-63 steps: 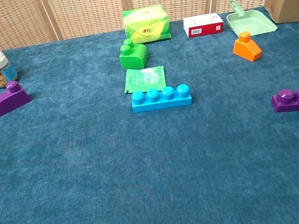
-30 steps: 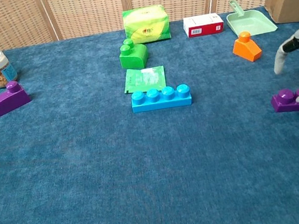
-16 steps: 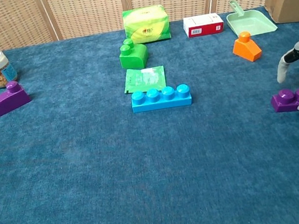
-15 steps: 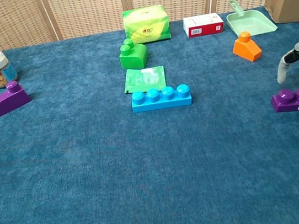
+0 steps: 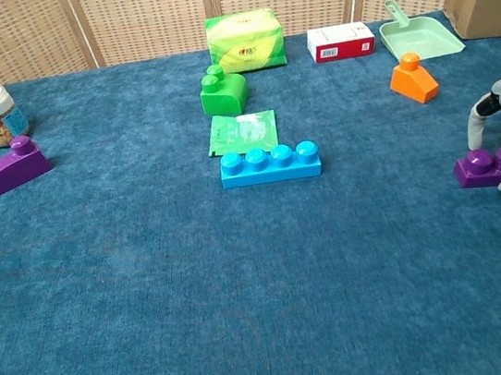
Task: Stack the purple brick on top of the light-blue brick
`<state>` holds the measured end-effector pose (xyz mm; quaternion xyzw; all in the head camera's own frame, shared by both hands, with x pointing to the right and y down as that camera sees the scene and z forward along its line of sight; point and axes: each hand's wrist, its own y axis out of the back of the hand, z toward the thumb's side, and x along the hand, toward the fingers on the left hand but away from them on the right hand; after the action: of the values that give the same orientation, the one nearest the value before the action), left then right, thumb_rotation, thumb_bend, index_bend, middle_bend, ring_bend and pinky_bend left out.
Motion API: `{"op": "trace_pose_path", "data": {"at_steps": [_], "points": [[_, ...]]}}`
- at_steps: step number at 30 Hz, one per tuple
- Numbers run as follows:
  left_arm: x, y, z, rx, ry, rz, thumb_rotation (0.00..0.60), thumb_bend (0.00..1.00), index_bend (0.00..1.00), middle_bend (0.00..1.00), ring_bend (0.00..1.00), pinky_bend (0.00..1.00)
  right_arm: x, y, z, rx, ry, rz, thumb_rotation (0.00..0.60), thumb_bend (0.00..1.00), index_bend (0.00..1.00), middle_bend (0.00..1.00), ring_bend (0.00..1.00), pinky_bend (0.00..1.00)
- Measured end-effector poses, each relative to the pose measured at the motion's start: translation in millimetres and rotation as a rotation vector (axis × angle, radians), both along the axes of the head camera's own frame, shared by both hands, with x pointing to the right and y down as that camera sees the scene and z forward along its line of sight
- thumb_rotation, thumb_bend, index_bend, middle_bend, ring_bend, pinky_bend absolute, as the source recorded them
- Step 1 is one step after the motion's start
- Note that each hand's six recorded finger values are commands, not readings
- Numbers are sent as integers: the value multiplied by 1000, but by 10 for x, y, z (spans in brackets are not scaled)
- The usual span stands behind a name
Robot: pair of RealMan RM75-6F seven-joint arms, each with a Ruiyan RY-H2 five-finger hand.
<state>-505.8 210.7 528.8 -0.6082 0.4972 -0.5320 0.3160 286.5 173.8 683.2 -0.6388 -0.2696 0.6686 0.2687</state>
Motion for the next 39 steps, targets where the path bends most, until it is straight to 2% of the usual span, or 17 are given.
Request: {"op": "trace_pose_path", "data": {"at_steps": [8, 20, 29, 35, 39], "points": [[-11, 4, 6, 0, -1, -2, 334, 379, 258, 39, 0, 0, -7, -2, 42, -11, 3, 8, 600, 182, 424, 219, 0, 25], [-87, 44, 1, 7, -5, -24, 330, 378, 258, 32, 0, 0, -125, -110, 60, -3, -4, 4, 600, 186, 555, 275, 45, 42], [-62, 32, 42, 3, 4, -13, 333, 378, 258, 30, 0, 0, -164, -173, -21, -1, 7, -8, 600, 184, 578, 289, 55, 44], [-50, 15, 31, 9, 4, -9, 336, 379, 258, 29, 0, 0, -235, -171, -64, -11, -2, -35, 600, 184, 581, 291, 55, 45], [-35, 2, 7, 19, 3, -4, 326, 378, 258, 29, 0, 0, -310, -239, -134, -8, -7, -60, 600, 187, 581, 291, 57, 45]]}}
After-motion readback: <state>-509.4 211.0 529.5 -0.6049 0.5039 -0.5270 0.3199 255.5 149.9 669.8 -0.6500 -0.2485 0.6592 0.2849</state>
